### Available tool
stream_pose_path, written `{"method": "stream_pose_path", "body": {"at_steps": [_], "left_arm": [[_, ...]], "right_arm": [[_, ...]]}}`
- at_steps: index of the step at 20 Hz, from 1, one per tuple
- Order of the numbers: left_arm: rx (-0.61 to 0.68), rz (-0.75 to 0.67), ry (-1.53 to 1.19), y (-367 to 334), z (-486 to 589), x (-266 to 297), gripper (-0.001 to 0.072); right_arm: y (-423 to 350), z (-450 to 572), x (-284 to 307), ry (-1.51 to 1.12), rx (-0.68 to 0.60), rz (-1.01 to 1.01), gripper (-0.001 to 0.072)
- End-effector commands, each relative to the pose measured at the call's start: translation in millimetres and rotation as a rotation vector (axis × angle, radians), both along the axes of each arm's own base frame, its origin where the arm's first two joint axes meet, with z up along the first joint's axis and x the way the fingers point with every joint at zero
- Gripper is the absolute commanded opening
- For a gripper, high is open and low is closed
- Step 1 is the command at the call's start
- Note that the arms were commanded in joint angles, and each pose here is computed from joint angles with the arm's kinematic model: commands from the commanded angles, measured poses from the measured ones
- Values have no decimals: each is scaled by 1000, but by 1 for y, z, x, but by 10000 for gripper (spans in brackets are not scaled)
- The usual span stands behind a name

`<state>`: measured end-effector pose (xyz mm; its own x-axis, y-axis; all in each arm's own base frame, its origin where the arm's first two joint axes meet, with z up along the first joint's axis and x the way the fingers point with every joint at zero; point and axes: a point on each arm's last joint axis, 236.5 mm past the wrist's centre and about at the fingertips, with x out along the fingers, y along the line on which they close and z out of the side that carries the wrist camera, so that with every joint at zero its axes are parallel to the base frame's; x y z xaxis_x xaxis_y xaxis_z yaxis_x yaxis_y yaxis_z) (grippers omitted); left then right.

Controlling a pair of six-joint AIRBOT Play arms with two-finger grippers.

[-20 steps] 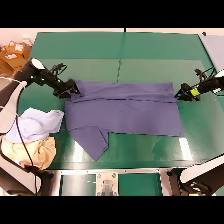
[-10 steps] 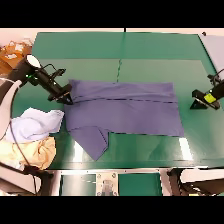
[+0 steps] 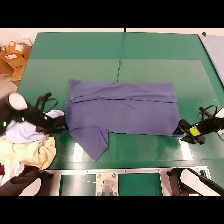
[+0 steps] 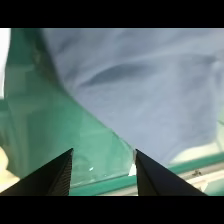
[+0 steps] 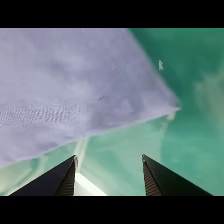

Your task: Fold the shirts.

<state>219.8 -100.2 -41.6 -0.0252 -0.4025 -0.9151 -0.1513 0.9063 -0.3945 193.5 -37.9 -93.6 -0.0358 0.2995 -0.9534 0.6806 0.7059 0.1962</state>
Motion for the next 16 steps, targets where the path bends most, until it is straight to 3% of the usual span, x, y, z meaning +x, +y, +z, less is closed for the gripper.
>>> {"method": "stream_pose_path", "body": {"at_steps": [1,6,12,13,14,15,16], "left_arm": [[-43,78,6,-18,-36,-30,438],[-106,141,-146,-62,-57,-11,437],[-200,212,-52,-90,-84,-3,417],[-226,193,-51,-96,-80,-1,415],[-238,166,-62,-100,-73,2,248],[-246,118,-79,-103,-66,4,14],[-247,73,-78,-105,-60,3,19]], "right_arm": [[20,-22,4,-76,42,-110,474],[9,-23,36,-201,6,-191,473],[5,-15,64,-301,11,-274,466],[5,-15,65,-306,8,-262,412],[5,-15,64,-311,7,-240,212],[5,-14,65,-318,4,-218,59],[6,-13,65,-323,4,-194,17]]}}
